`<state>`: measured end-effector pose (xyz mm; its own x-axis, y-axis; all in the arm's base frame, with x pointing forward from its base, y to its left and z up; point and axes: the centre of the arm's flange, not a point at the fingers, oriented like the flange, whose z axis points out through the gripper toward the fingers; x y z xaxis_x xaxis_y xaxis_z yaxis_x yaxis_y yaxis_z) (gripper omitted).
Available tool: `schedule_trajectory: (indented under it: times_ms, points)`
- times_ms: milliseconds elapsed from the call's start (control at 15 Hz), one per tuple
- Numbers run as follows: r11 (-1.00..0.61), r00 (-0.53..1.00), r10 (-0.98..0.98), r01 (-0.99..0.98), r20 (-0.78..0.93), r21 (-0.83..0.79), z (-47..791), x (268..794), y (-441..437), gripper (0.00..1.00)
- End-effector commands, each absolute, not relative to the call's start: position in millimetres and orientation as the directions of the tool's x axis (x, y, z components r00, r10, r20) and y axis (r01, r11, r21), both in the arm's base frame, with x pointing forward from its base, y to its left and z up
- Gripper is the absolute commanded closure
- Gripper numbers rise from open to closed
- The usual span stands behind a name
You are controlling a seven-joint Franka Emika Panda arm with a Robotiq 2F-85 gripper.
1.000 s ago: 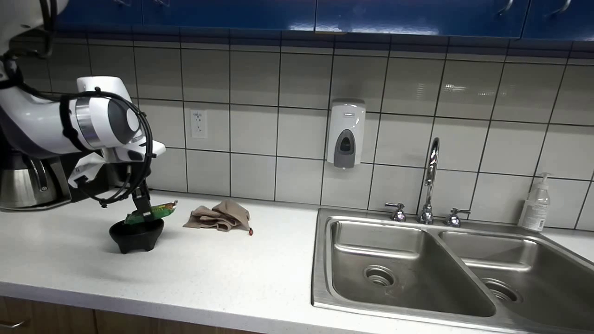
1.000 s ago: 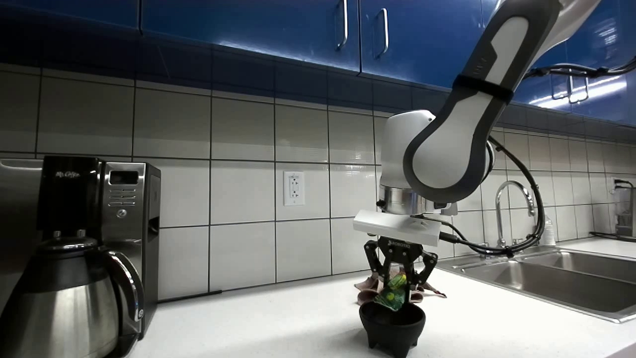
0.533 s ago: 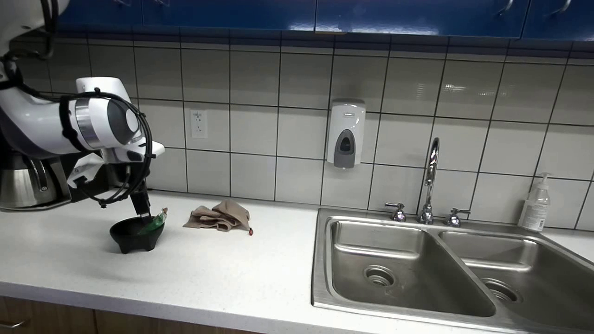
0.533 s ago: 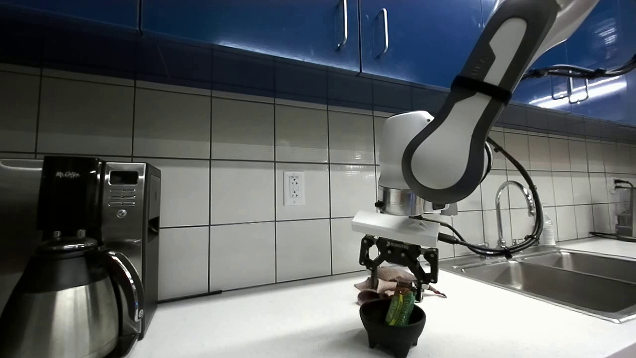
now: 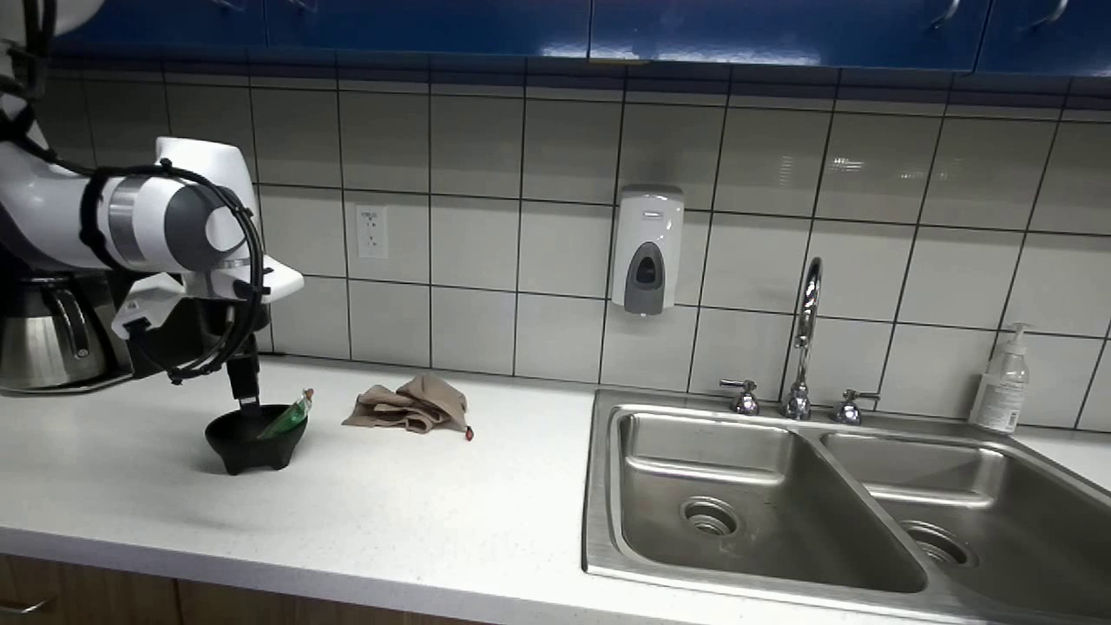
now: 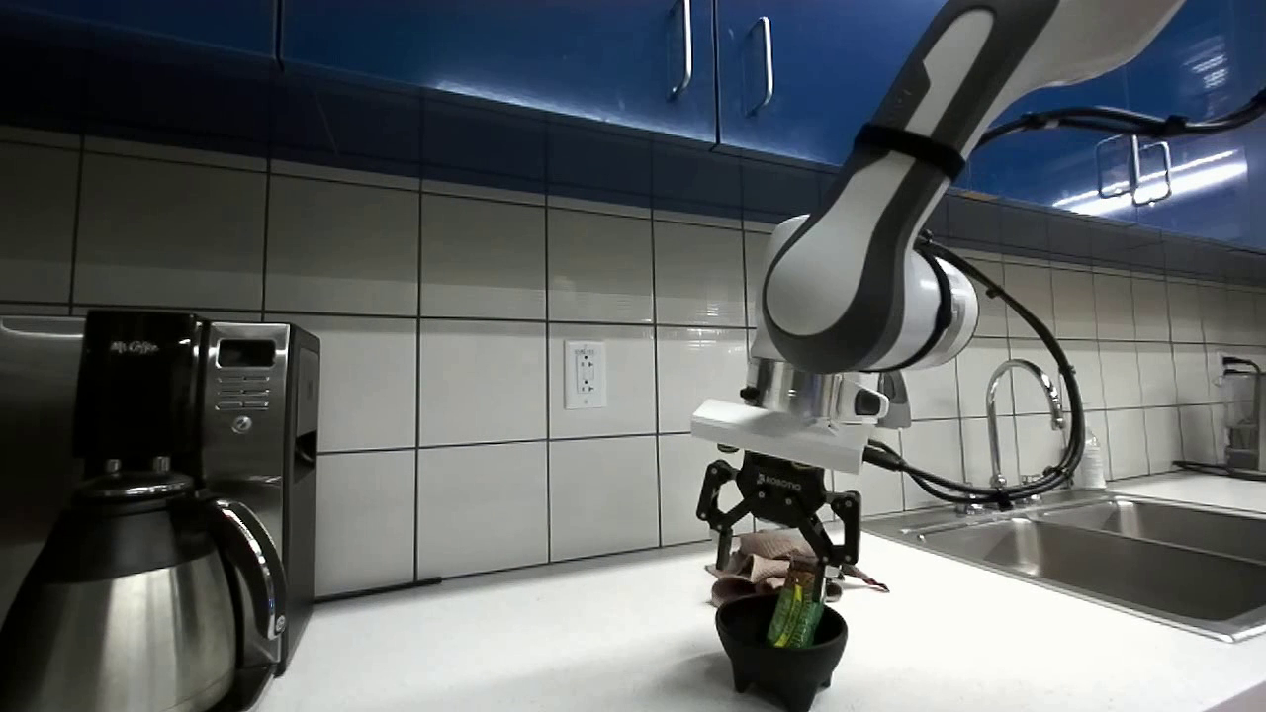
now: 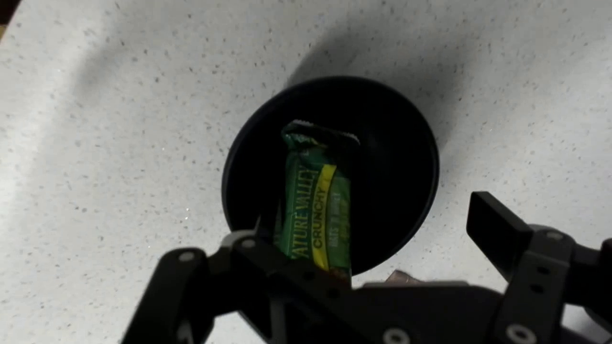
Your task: Put the chocolate bar inside the bowl
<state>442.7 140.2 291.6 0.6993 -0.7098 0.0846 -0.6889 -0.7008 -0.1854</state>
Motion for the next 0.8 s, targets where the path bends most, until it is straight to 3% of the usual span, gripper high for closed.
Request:
schedule_trajectory:
  times_ms: [0,733]
  points:
    - [-0.742,0.754,-0.657,-0.641,0.02,-0.194,331,431,123,0.0]
    - [-0.894,0.9,-0.437,-0.435,-0.008,-0.106,391,392,75,0.0]
